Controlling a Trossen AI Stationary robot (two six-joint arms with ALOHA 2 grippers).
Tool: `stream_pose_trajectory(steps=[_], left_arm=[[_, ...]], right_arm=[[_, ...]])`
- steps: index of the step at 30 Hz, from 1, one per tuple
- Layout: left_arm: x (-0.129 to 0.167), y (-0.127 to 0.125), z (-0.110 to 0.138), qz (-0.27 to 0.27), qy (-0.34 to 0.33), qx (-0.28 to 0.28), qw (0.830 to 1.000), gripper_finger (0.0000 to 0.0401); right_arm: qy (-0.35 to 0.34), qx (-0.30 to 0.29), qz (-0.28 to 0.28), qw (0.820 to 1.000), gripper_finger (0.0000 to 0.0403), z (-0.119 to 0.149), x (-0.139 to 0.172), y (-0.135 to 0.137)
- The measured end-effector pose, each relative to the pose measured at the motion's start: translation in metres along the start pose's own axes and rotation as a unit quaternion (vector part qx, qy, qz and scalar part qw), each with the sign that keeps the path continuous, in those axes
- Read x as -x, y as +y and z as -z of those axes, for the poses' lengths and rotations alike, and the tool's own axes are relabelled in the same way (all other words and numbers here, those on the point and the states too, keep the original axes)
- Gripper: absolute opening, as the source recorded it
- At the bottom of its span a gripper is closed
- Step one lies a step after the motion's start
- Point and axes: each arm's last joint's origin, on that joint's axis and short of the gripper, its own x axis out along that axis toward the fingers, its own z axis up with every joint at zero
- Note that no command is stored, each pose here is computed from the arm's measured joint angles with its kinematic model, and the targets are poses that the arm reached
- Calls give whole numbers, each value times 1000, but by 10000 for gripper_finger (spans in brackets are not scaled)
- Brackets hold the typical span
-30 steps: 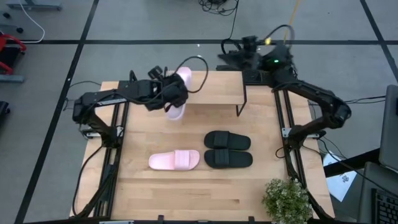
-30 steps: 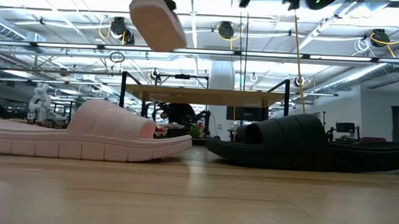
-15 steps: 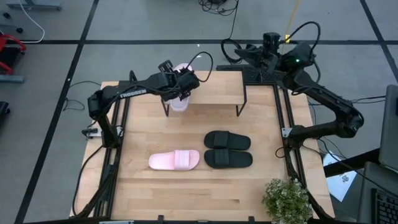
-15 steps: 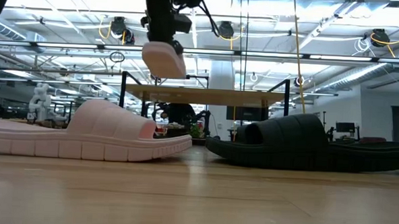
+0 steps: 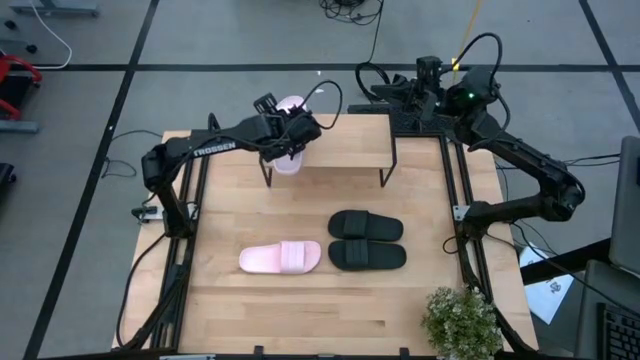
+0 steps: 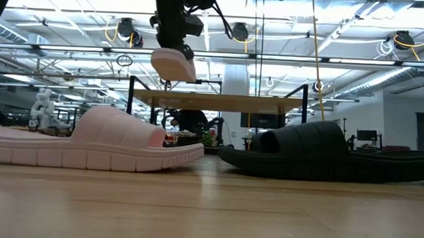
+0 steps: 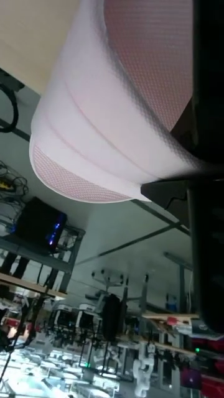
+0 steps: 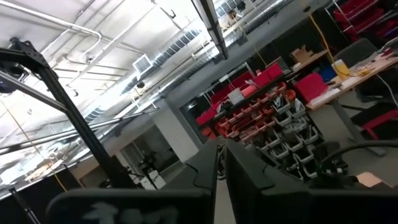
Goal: Pick and place slides into the shelf
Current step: Put the top pink slides on the shelf
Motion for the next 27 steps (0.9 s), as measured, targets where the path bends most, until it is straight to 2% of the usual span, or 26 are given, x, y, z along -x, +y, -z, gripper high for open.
stream_pose_trajectory(steps=[13,20,27], left_arm=[[-18,11,1,19,12,-4,1000,0],[-33,-5,12,10,25,-35,999,0],[-42,-13,17,16,23,-39,999,0]], right_arm=[[1,2,-2,1000,22,0,0,0],[0,2,-1,1000,22,0,0,0],[-1,2,0,1000,22,0,0,0]])
